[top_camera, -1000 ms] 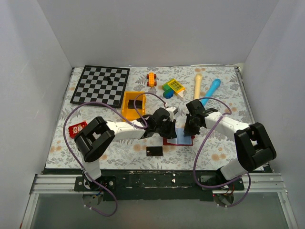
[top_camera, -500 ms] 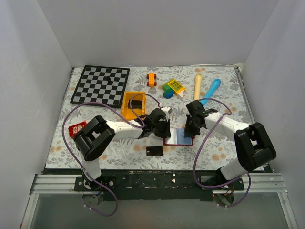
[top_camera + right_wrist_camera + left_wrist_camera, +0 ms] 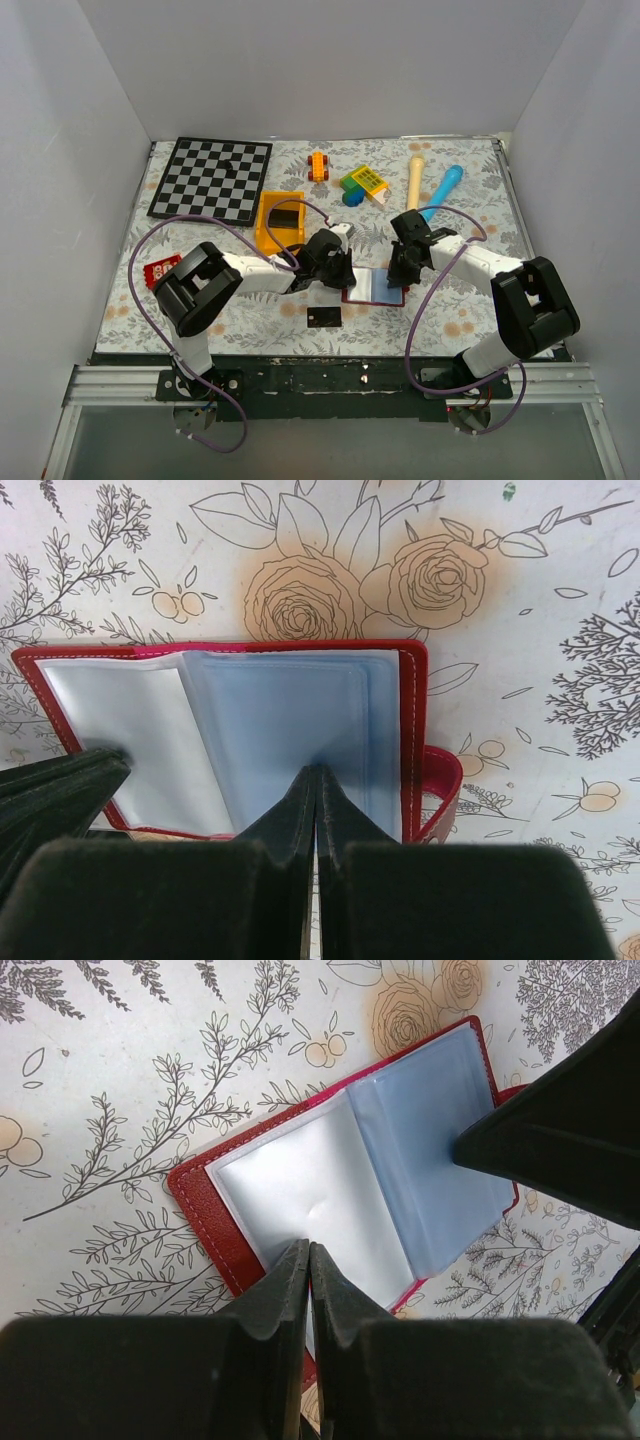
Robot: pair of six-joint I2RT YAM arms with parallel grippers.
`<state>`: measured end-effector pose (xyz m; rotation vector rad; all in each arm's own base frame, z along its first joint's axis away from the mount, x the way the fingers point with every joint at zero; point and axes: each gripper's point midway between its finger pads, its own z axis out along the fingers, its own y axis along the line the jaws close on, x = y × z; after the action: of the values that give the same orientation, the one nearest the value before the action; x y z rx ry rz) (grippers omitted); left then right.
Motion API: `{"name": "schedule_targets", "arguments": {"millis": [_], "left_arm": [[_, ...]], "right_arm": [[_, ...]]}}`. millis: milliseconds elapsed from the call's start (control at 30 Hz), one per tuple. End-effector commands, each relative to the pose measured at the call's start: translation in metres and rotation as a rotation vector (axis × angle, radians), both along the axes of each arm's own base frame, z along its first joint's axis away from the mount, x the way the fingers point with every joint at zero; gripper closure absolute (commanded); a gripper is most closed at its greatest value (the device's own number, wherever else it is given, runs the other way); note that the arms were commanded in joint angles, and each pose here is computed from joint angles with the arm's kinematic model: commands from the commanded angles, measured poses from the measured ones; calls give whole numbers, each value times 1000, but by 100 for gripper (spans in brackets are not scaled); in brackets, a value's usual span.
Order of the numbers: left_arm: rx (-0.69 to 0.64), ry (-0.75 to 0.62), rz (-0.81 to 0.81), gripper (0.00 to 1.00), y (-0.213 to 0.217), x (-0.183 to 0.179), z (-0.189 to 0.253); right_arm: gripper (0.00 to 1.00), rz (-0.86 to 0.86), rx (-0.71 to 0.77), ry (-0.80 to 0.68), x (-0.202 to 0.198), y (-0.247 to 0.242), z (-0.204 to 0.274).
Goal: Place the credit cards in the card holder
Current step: Open the card holder at the center of the board.
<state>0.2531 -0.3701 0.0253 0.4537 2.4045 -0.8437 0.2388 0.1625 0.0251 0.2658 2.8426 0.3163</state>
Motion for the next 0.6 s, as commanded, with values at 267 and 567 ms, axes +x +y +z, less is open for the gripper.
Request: {"name": "schedule_targets", "arguments": {"millis": [267,567], "left_arm": [[157,64,31,97,41,-19,-44],[171,54,71,96,53,-16,-44]], "right_arm": [[99,-44,-146,61,-10,-29,-9],[99,-56,-168,61,-10,-35,-9]]}}
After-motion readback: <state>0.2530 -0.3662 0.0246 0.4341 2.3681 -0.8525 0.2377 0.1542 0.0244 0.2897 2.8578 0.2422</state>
